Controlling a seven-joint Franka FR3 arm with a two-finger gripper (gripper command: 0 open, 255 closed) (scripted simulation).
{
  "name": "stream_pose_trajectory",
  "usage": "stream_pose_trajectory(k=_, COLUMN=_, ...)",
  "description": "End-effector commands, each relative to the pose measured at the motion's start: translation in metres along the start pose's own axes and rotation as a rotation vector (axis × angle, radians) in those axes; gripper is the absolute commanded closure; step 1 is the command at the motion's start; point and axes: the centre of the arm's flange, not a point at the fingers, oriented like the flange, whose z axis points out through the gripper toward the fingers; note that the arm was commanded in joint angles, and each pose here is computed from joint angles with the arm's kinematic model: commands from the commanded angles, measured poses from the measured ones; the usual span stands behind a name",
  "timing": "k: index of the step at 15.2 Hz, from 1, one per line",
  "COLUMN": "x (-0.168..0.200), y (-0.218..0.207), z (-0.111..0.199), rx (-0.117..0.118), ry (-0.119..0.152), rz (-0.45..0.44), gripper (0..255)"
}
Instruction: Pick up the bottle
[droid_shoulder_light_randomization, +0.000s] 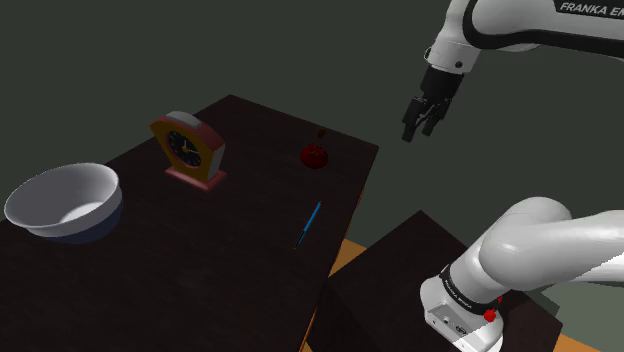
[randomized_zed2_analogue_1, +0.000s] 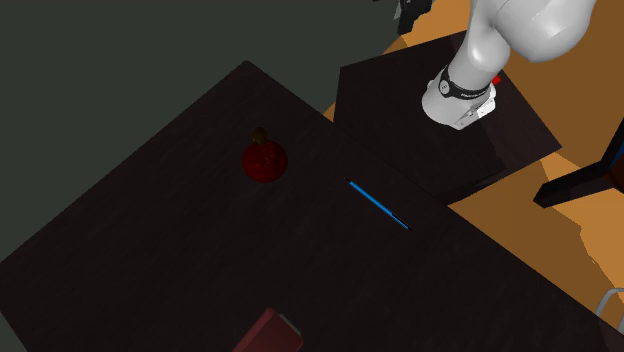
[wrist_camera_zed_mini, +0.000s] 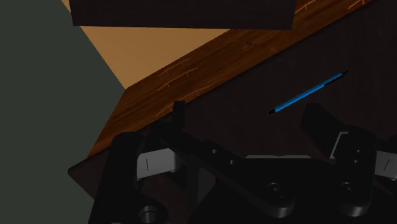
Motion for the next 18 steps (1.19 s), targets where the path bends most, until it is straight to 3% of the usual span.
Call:
stream_pose_trajectory(k=1, x=0.000, y=0.000, z=0.000, rx=0.000, ry=0.000, rz=0.000, gripper=0)
stream_pose_trajectory(k=18, x=0.211, y=-0.048, z=0.078, rx=-0.136, ry=-0.040, rz=-0.337, gripper=0)
